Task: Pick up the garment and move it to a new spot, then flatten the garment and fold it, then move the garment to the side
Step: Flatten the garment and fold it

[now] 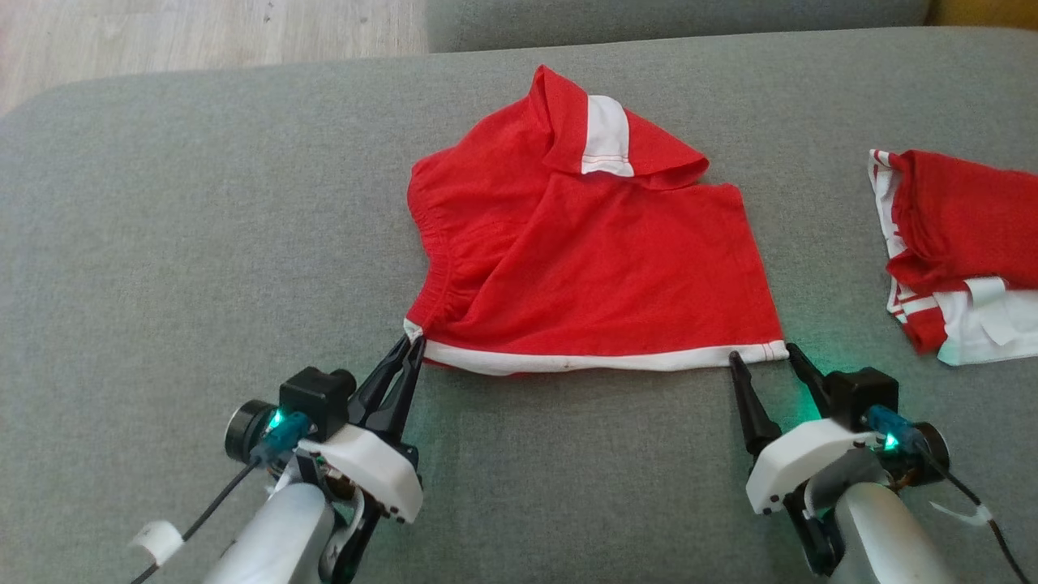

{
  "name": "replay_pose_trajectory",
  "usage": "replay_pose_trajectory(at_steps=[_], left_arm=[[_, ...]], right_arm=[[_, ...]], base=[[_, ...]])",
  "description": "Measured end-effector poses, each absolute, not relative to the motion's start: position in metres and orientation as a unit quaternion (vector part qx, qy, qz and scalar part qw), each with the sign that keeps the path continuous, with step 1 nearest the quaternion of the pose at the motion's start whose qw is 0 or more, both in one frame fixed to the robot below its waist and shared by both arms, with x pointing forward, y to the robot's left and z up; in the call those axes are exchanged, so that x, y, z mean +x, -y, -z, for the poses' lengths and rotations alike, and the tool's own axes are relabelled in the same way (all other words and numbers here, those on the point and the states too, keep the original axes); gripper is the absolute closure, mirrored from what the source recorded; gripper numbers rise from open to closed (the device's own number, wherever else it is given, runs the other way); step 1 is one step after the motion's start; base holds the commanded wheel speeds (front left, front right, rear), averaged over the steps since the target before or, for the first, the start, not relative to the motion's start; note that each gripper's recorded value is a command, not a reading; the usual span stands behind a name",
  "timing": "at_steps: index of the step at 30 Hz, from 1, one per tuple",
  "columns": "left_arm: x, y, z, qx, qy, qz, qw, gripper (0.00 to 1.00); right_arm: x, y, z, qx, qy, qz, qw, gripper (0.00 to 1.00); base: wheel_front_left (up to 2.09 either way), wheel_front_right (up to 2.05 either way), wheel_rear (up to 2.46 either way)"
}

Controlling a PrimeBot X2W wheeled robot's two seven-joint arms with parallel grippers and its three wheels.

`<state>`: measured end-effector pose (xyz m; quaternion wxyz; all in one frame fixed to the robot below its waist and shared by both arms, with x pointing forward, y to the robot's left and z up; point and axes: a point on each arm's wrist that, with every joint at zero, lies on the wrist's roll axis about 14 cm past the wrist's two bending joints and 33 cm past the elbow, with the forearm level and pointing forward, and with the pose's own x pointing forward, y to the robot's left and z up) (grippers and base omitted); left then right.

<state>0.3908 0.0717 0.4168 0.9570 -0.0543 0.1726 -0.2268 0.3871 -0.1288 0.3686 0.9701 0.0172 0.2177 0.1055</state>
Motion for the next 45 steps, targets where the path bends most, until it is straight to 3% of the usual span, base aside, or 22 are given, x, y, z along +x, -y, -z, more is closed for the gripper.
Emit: replay_pose_trajectory(at_steps=[6,7,8,9,10,17,24,35,45], left_arm=[[0.391,-0.071,-0.416,-0.058,-0.174,0.227,0.957,1.00],[0.391,-0.071,-0.416,-0.058,-0.174,0.227,0.957,1.00],[0.390,-0.071,-0.416,-0.057,-0.174,0.226,0.957,1.00],[0.390,-0.071,-0.416,-0.057,-0.174,0.227,0.957,1.00],[0.390,-0.071,-0.417,-0.057,-0.174,0.227,0.957,1.00],[0.390,-0.071,-0.418,-0.054,-0.172,0.228,0.957,1.00],[0.394,-0.074,-0.429,-0.047,-0.149,0.223,0.962,1.00],[0.433,-0.070,-0.533,-0.026,-0.003,0.236,0.972,1.00],[0.415,-0.067,-0.657,-0.015,0.157,0.230,0.960,1.00]], right_arm=[[0.386,0.130,-0.367,0.017,-0.221,-0.104,0.970,0.00],[0.386,0.130,-0.367,0.017,-0.221,-0.104,0.970,0.25],[0.386,0.130,-0.367,0.017,-0.221,-0.104,0.969,0.59],[0.386,0.129,-0.367,0.017,-0.222,-0.105,0.969,0.85],[0.385,0.129,-0.367,0.017,-0.222,-0.105,0.969,1.00],[0.386,0.129,-0.370,0.017,-0.214,-0.105,0.971,1.00],[0.401,0.130,-0.405,0.023,-0.145,-0.102,0.984,1.00],[0.438,0.131,-0.539,0.025,0.056,-0.115,0.991,1.00],[0.414,0.150,-0.676,-0.013,0.216,-0.114,0.970,1.00]], base=[[0.00,0.00,0.00],[0.00,0.00,0.00],[0.00,0.00,0.00],[0.00,0.00,0.00],[0.00,0.00,0.00],[0.00,0.00,0.00],[0.00,0.00,0.00],[0.00,0.00,0.00],[0.00,0.00,0.00]])
